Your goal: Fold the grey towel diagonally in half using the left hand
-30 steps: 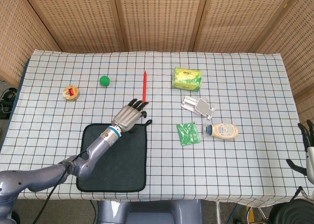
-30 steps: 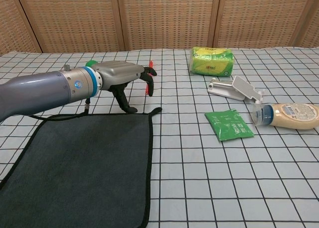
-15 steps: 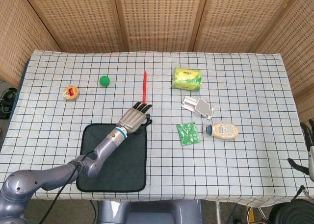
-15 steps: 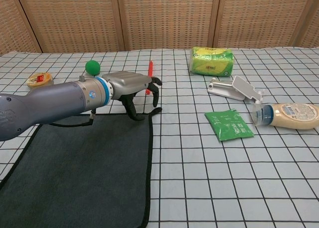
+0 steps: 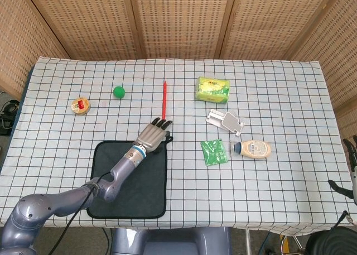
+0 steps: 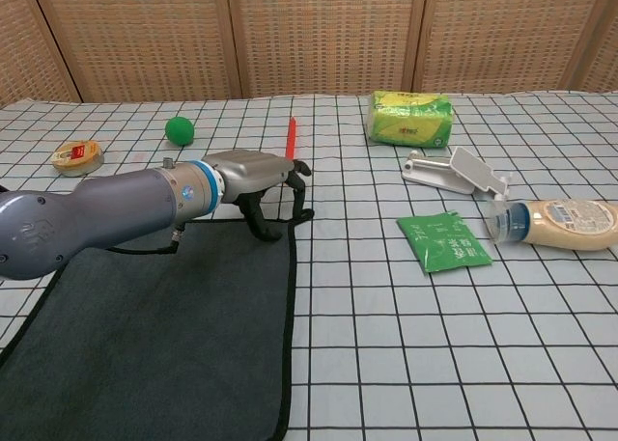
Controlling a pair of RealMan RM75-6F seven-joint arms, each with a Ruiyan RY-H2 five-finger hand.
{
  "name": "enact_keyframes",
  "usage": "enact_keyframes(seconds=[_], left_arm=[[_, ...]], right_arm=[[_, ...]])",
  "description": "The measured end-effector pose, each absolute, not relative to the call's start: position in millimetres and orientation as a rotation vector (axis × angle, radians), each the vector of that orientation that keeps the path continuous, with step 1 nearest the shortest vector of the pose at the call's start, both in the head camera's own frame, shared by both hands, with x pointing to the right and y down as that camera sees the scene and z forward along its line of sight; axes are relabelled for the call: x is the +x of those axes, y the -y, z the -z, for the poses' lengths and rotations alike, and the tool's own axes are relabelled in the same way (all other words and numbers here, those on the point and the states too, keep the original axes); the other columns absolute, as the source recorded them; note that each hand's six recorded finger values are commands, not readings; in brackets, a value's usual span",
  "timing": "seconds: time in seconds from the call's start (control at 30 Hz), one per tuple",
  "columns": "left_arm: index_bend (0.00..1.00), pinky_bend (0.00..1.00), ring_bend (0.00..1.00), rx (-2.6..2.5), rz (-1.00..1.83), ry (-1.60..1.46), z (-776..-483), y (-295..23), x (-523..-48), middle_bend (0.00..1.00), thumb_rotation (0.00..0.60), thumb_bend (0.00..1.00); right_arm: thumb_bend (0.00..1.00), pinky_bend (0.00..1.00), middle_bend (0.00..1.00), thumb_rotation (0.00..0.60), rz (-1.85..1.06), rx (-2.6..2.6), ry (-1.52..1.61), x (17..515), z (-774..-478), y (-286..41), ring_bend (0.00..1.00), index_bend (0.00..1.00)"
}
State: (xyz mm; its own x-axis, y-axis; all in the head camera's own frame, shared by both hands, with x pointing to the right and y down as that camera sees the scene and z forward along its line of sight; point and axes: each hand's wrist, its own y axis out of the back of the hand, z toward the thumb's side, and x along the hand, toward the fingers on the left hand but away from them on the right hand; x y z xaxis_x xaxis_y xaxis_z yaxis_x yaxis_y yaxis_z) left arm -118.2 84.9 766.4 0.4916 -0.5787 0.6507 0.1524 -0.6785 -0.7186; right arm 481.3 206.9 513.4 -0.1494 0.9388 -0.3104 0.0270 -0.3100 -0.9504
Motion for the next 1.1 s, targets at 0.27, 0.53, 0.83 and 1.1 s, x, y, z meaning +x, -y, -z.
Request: enact_keyframes(seconds=[0.27, 0.53, 0.83, 1.1], left_arm=[[0.54, 0.0, 0.0, -1.993, 1.251, -0.364, -770, -86, -118, 0.0, 0.6, 0.34], [0.56, 0.0, 0.0, -1.998, 1.242, -0.385, -769, -87, -119, 0.0, 0.6, 0.34], [0.57, 0.0, 0.0, -1.997, 1.226, -0.406, -762, -87, -121, 0.0, 0.6, 0.34], [0.6, 0.0, 0.0, -2.015, 1.205, -0.425, -754, -89, -120, 0.0, 0.6, 0.36]], right_arm=[[0.0, 0.0, 0.0, 0.6, -1.556, -1.371, 1.163, 482, -513, -207, 0.0, 0.0], [0.0, 0.0, 0.0, 0.6, -1.55, -1.376, 1.166, 481, -512, -207, 0.0, 0.0], [0.0, 0.0, 0.0, 0.6, -1.54, -1.383, 1.169, 479, -510, -207, 0.0, 0.0], [0.0, 0.0, 0.0, 0.6, -1.528, -1.39, 1.173, 478, -508, -208, 0.0, 0.0]])
